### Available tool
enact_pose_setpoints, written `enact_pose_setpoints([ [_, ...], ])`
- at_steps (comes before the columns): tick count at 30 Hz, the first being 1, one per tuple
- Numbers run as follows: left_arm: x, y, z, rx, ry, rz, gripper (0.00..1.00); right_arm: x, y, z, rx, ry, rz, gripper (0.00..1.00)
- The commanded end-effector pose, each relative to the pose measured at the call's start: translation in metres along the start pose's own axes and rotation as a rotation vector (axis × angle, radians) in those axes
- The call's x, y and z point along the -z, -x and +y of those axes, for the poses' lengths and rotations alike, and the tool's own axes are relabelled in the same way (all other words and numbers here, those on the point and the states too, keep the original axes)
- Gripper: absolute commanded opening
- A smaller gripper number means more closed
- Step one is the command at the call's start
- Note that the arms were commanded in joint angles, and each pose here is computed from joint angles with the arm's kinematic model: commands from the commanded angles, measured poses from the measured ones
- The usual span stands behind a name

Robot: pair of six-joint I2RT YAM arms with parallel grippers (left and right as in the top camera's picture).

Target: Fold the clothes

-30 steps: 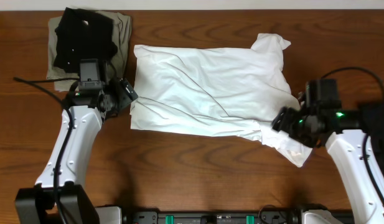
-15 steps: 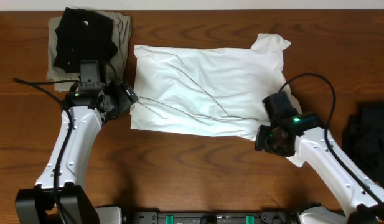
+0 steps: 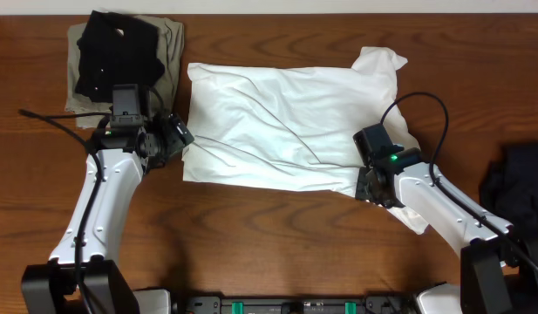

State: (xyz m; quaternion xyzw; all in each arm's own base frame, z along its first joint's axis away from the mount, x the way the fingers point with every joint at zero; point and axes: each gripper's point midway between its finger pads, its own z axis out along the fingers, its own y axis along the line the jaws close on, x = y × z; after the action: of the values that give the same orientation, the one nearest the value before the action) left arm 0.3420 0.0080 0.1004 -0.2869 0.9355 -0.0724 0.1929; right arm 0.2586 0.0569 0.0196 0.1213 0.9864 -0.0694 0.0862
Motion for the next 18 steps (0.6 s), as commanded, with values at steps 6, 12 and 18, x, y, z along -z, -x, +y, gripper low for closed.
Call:
enact_pose_setpoints([
  [6,-0.002,-0.003,0.003,-0.012,0.012,0.009,0.93,-0.001,0.008,-0.004,0.023,-0.042,-0.047,0.35],
  [12,-0.002,-0.003,0.003,-0.012,0.012,0.009,0.93,-0.001,0.015,-0.002,0.017,-0.035,-0.075,0.21],
  [18,-0.002,-0.003,0.003,-0.012,0.012,0.009,0.93,0.0,0.027,-0.002,0.009,-0.043,-0.128,0.06],
])
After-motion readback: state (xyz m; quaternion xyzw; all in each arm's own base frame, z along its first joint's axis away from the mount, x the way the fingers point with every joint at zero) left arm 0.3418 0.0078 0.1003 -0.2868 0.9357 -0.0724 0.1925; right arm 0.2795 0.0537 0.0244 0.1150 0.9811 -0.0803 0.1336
